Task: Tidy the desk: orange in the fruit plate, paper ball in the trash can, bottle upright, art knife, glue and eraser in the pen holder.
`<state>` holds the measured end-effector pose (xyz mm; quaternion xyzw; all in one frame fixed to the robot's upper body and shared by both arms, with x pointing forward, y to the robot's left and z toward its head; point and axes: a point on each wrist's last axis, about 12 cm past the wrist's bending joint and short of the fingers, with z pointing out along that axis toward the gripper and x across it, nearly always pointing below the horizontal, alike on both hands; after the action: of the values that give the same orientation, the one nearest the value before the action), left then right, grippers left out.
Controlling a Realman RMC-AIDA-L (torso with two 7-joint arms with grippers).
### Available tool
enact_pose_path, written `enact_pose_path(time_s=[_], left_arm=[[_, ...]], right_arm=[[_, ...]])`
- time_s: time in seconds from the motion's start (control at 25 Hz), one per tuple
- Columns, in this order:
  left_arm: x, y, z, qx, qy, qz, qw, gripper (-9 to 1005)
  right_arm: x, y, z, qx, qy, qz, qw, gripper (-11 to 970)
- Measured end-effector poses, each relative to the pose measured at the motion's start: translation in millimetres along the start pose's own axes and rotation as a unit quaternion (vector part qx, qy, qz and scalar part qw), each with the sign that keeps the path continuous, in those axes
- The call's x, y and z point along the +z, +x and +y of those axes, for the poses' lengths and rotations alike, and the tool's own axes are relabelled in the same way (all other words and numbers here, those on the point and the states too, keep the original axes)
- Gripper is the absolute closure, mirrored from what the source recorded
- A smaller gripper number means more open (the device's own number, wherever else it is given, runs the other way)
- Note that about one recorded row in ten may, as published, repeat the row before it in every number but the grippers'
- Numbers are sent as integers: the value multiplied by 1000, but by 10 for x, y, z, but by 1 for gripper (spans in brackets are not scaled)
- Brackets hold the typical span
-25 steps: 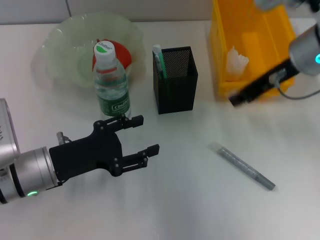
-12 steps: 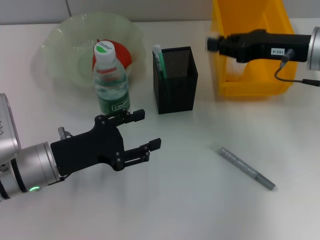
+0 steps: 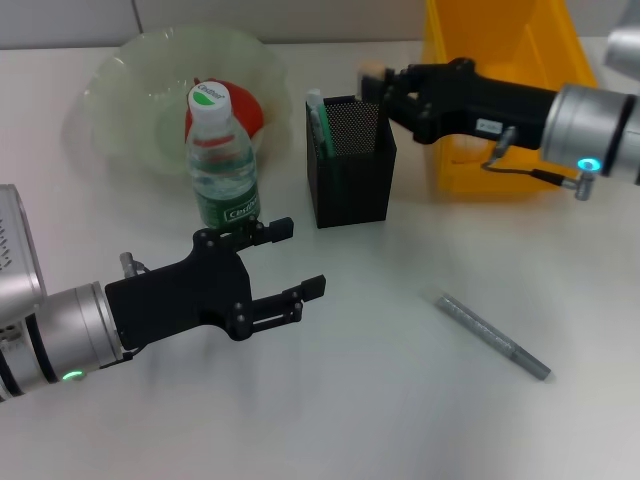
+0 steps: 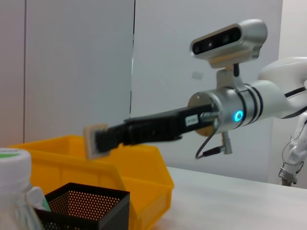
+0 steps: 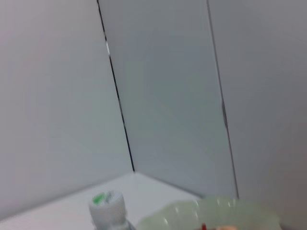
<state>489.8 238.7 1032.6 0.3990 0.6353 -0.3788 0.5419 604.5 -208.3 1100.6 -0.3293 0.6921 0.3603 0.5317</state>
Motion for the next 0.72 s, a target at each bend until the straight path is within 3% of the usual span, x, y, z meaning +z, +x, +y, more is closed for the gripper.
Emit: enact_pose_path(time_s=[0.4,0.72], left_arm=[[1,1,0,0,0,1,1000,246],[3,7,3,-1,-1,3,1000,246]], right_arm=[[259,90,22,-40,12,77,996,826],[279,93,-1,-42,24,84,995,690]])
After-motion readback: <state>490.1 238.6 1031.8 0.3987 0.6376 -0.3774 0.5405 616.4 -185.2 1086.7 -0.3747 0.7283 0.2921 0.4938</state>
